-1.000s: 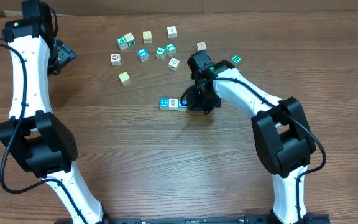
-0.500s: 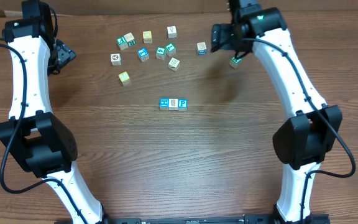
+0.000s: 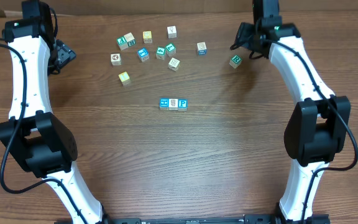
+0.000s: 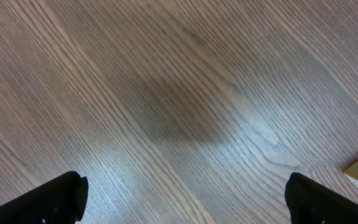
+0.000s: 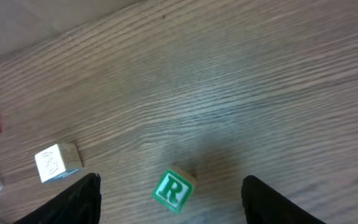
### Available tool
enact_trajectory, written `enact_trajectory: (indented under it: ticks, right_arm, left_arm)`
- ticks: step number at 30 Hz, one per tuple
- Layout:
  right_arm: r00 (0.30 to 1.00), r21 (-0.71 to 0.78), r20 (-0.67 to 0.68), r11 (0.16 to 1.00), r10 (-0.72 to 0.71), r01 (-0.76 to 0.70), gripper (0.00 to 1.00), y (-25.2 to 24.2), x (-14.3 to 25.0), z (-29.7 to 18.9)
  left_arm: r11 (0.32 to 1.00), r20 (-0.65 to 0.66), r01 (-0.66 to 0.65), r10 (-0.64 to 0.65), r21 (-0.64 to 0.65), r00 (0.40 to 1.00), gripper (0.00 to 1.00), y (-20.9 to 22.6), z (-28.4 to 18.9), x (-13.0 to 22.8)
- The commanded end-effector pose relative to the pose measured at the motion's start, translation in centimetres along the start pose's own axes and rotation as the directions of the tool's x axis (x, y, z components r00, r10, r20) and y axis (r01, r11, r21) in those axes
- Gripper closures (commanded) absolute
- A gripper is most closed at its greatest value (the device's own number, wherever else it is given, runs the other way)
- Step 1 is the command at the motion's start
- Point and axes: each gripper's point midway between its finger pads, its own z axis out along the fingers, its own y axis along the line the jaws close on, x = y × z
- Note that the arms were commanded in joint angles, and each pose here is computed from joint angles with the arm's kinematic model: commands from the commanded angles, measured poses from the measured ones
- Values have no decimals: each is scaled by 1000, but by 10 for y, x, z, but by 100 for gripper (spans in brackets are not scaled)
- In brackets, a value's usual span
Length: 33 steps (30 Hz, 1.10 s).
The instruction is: Form a horizontal line
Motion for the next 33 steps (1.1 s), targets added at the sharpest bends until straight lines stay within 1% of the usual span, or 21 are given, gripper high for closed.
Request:
enact_trajectory:
  ticks: [1, 6, 10, 17, 20, 24, 27, 33]
  right_arm:
    - [999, -4, 2, 999, 40, -40, 34, 2, 19, 21]
    - [999, -25, 25, 999, 33, -33, 34, 6, 35, 39]
    - [996, -20, 23, 996, 84, -83, 34, 2, 45, 51]
    - [997, 6, -23, 997, 77, -77, 34, -5, 65, 74]
    - [996, 25, -53, 997, 73, -72, 40, -9, 75, 77]
    - [996, 26, -56, 997, 73, -71, 48, -10, 75, 77]
    - [995, 32, -67, 997, 71, -69, 59, -11, 78, 77]
    - [994, 45, -88, 997, 69, -65, 61, -13, 79, 66]
  left_arm:
    - [1000, 16, -8, 8, 2, 1000, 0, -2, -6, -1]
    - [1000, 16, -8, 8, 2, 1000, 0, -2, -6, -1]
    - [1000, 16, -8, 8, 2, 1000, 0, -2, -6, -1]
    - [1000, 16, -8, 8, 2, 1000, 0, -2, -6, -1]
    - [1000, 16, -8, 8, 2, 1000, 0, -2, -6, -1]
    - [1000, 16, -8, 8, 2, 1000, 0, -2, -6, -1]
    - [1000, 16, -8, 8, 2, 1000, 0, -2, -6, -1]
    - [1000, 16, -8, 8, 2, 1000, 0, -2, -6, -1]
